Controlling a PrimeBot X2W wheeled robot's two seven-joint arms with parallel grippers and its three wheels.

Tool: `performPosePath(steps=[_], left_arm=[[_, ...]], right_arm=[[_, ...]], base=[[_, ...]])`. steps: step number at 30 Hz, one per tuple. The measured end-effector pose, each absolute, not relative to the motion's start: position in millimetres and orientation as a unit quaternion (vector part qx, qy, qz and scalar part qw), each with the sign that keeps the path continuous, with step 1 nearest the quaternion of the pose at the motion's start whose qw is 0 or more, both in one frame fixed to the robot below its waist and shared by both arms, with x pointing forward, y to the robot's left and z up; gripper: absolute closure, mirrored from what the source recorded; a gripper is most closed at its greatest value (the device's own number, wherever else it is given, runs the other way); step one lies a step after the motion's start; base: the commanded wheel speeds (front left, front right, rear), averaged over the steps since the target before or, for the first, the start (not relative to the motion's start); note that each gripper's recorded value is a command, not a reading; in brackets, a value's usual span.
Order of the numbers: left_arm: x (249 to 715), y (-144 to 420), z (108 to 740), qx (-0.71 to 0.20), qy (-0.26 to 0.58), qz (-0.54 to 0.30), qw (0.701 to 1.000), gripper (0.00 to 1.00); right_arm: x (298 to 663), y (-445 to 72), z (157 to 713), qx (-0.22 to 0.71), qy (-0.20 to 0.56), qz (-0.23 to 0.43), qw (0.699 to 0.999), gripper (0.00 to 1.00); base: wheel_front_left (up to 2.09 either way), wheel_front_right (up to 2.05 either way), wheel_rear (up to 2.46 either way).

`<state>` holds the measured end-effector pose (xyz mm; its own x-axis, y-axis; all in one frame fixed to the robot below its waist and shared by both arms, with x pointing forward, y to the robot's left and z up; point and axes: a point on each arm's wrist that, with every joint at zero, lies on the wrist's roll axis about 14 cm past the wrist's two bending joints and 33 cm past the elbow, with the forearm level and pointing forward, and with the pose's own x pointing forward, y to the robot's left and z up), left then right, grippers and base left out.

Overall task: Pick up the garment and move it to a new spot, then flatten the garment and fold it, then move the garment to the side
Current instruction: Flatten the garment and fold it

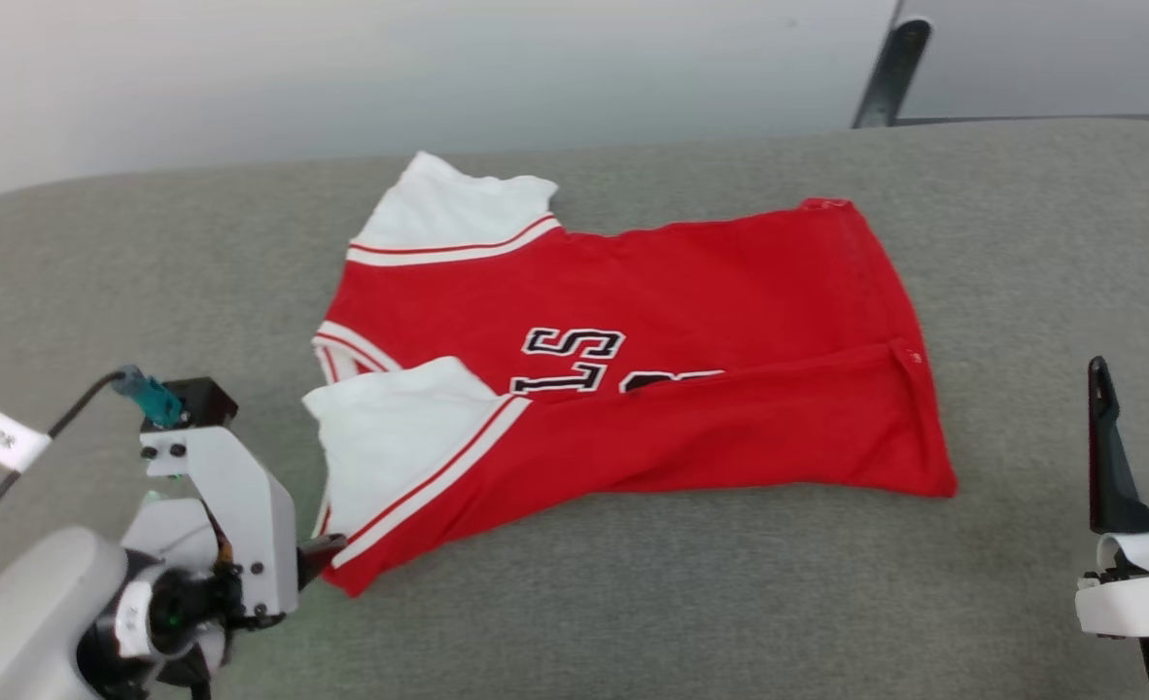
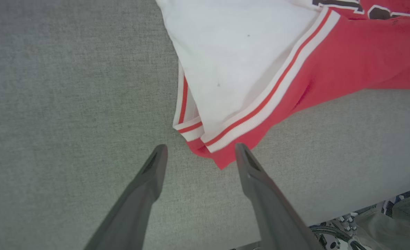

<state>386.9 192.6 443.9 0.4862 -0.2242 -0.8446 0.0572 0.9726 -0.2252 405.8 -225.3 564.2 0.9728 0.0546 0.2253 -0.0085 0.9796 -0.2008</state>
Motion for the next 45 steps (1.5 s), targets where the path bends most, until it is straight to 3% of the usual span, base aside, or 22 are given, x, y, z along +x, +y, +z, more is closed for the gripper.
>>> performPosePath(steps=[9, 20, 21, 22, 31, 36, 45], left_arm=[[398, 190, 412, -0.082, 0.578, -0.069, 0.809, 0.00], [400, 184, 376, -0.107, 0.643, -0.051, 0.757, 0.00], [400, 184, 376, -0.114, 0.646, -0.049, 0.753, 0.47], [400, 184, 376, -0.116, 0.647, -0.049, 0.752, 1.00], [406, 194, 376, -0.088, 0.630, -0.050, 0.770, 1.00], [414, 194, 377, -0.082, 0.612, -0.057, 0.784, 1.00], [424, 187, 377, -0.082, 0.595, -0.069, 0.796, 1.00]], right_arm=[[389, -258, 561, -0.086, -0.110, -0.045, 0.989, 0.00], [393, -269, 544, -0.063, -0.082, -0.066, 0.992, 0.00], [394, -268, 542, -0.061, -0.077, -0.064, 0.993, 0.00], [396, -267, 539, -0.053, -0.067, -0.062, 0.994, 0.00], [417, -235, 493, -0.008, 0.071, 0.005, 0.997, 0.00], [422, -217, 455, 0.000, 0.202, 0.045, 0.978, 0.00], [436, -198, 421, 0.005, 0.337, 0.077, 0.938, 0.00]], base=[[0.00, 0.00, 0.00], [0.00, 0.00, 0.00], [0.00, 0.00, 0.00], [0.00, 0.00, 0.00], [0.00, 0.00, 0.00], [0.00, 0.00, 0.00], [0.00, 0.00, 0.00]])
